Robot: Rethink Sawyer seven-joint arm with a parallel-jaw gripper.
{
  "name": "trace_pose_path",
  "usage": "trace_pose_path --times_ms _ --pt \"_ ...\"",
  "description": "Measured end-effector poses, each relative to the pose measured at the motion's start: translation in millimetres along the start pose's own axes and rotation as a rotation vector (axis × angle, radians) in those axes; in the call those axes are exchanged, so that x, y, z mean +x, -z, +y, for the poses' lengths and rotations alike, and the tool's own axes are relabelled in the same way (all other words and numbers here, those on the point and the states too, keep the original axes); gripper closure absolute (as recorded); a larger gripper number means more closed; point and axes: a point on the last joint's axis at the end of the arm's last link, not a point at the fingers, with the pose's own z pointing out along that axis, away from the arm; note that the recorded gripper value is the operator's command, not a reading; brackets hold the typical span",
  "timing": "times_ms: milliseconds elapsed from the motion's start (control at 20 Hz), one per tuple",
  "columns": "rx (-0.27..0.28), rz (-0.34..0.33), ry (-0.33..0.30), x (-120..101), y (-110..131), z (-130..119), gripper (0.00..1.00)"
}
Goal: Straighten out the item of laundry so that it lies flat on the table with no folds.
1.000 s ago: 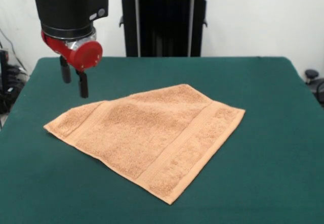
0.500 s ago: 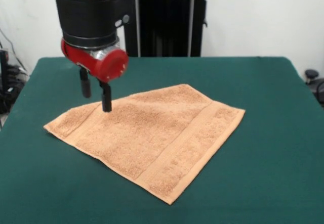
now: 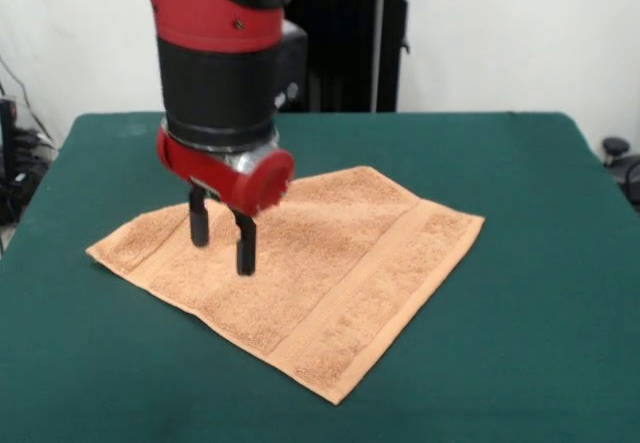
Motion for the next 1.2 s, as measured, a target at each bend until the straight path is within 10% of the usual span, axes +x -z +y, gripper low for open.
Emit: trace_pose_path --times_ms 500,1200 --pt "0.001 0.031 0.02 16.2 -63.4 16.8 0.0" --pt "-0.009 0.173 0.066 54.0 -80.2 47.0 0.0"
